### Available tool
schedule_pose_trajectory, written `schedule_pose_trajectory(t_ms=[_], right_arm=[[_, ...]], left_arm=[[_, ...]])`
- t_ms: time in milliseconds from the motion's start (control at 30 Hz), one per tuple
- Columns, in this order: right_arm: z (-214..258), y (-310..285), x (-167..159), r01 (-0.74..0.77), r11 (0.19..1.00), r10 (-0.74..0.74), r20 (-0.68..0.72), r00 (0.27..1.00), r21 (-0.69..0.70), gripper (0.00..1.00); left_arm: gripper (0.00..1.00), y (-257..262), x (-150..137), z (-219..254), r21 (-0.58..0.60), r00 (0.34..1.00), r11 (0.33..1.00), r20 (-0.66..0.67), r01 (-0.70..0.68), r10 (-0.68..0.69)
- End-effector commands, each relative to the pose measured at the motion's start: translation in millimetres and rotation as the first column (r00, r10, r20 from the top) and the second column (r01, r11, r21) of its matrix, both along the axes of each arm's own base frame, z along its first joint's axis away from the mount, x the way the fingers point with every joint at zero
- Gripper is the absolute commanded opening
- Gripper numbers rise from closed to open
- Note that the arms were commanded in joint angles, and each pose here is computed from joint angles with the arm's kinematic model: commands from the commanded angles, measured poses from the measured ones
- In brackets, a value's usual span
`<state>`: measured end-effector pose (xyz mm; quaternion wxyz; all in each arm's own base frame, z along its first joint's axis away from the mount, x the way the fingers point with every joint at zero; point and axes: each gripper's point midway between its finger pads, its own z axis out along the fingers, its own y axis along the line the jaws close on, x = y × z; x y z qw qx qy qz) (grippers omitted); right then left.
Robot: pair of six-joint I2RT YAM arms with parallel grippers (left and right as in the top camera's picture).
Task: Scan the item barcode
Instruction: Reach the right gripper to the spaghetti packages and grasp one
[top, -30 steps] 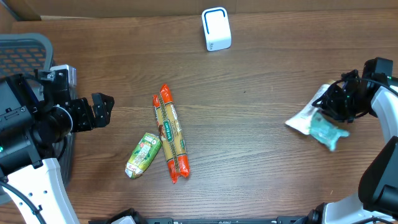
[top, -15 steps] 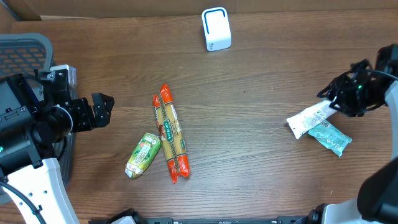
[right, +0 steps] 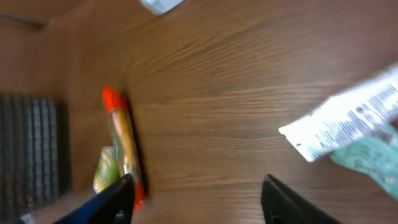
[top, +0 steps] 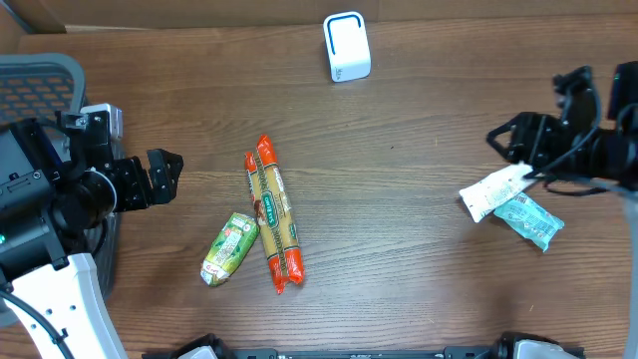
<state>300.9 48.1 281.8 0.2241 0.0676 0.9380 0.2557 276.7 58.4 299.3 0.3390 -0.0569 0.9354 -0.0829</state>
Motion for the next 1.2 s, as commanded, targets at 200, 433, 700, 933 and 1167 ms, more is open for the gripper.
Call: schedule_pose_trajectory(t_ms=[200,433,700,933,1167], right_arm=[[5.6,66.8,-30.0,-0.235,0.972,0.235,-0.004,0.972,0.005,0.69],[-12.1,99.3,-36.2,-0.336,0.942,0.335,-0.051,0.941,-0.004,0.7],[-48.6,145.7,-31.7,-0.464,0.886,0.461,-0.129,0.878,0.014,0.77],[-85.4,213.3,-19.2,-0.6,0.8,0.597,-0.103,0.795,0.011,0.82],[-137.0,278.9,-28.2,-0.711,0.701,0.712,-0.122,0.692,0.061,0.87]], left_arm=[[1.0,-1.2,0.9,2.2,0.004,1.0,1.0,0.014,0.022,-0.022],[1.0,-1.1,0.9,2.1,0.003,1.0,1.0,0.014,0.022,-0.022],[1.0,-1.2,0.9,2.2,0.004,1.0,1.0,0.014,0.022,-0.022],[1.0,-1.2,0.9,2.2,0.004,1.0,1.0,0.014,0.022,-0.022],[0.99,-1.2,0.9,2.2,0.004,1.0,1.0,0.014,0.022,-0.022]])
